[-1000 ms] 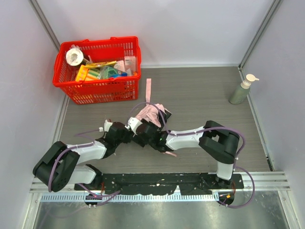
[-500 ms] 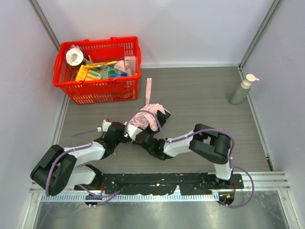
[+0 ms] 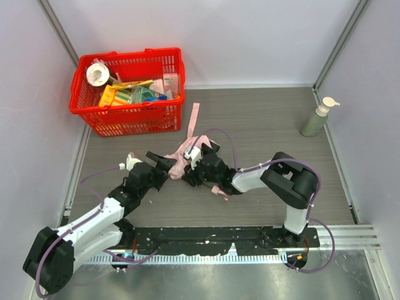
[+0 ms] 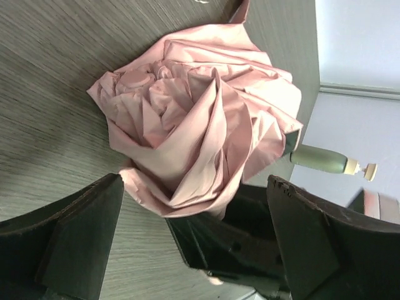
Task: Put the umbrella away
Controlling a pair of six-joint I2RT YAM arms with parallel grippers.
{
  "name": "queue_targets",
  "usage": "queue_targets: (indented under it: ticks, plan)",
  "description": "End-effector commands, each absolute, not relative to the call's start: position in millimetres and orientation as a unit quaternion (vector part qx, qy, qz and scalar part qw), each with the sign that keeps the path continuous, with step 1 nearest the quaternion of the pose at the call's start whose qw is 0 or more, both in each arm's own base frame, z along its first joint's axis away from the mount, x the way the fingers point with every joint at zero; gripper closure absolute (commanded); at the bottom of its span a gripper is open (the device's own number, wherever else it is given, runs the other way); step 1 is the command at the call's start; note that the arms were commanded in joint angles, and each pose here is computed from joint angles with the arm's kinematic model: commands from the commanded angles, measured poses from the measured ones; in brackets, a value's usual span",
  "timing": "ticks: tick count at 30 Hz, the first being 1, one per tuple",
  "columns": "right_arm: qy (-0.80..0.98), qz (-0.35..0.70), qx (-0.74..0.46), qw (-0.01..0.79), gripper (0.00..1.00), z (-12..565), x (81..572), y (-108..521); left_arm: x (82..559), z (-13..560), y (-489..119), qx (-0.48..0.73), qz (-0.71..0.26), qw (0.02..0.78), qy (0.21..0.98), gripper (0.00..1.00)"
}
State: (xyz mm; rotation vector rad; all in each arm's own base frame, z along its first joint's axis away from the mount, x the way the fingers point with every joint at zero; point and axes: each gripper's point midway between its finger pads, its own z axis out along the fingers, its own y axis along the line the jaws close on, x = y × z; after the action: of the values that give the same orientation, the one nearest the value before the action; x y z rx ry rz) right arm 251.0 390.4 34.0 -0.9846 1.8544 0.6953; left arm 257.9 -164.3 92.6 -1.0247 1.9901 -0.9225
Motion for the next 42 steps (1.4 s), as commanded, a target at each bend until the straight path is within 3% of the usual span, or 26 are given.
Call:
queue_targets:
  ticks: [1, 13, 24, 31, 35, 42]
  plan:
    - [0.832, 0.358, -0.365, 0.218, 0.99, -37.7, 178.6, 354.8, 243.7, 84.9, -159.2, -0.396, -0.345, 0.332, 0.783, 0.00]
    - [0.827, 0.463, -0.291, 0.130, 0.99, -22.4, 179.6, 369.2, 264.7, 76.8, -173.3, -0.415, -0.308, 0.297, 0.803, 0.00]
    - [0.839, 0.421, -0.294, 0.181, 0.99, -20.4, 199.6, 358.2, 251.0, 106.5, -129.7, -0.407, -0.298, 0.387, 0.772, 0.00]
    - [0.838, 0.397, -0.308, 0.212, 0.99, -15.9, 211.3, 358.2, 243.9, 99.7, -130.5, -0.449, -0.315, 0.312, 0.776, 0.00]
    - [0.837, 0.399, -0.308, 0.213, 0.99, -14.0, 212.8, 361.9, 265.3, 110.5, -154.1, -0.422, -0.371, 0.314, 0.766, 0.00]
    - [0.833, 0.406, -0.310, 0.214, 0.99, -9.1, 211.5, 364.9, 270.7, 69.5, -163.2, -0.447, -0.335, 0.260, 0.788, 0.00]
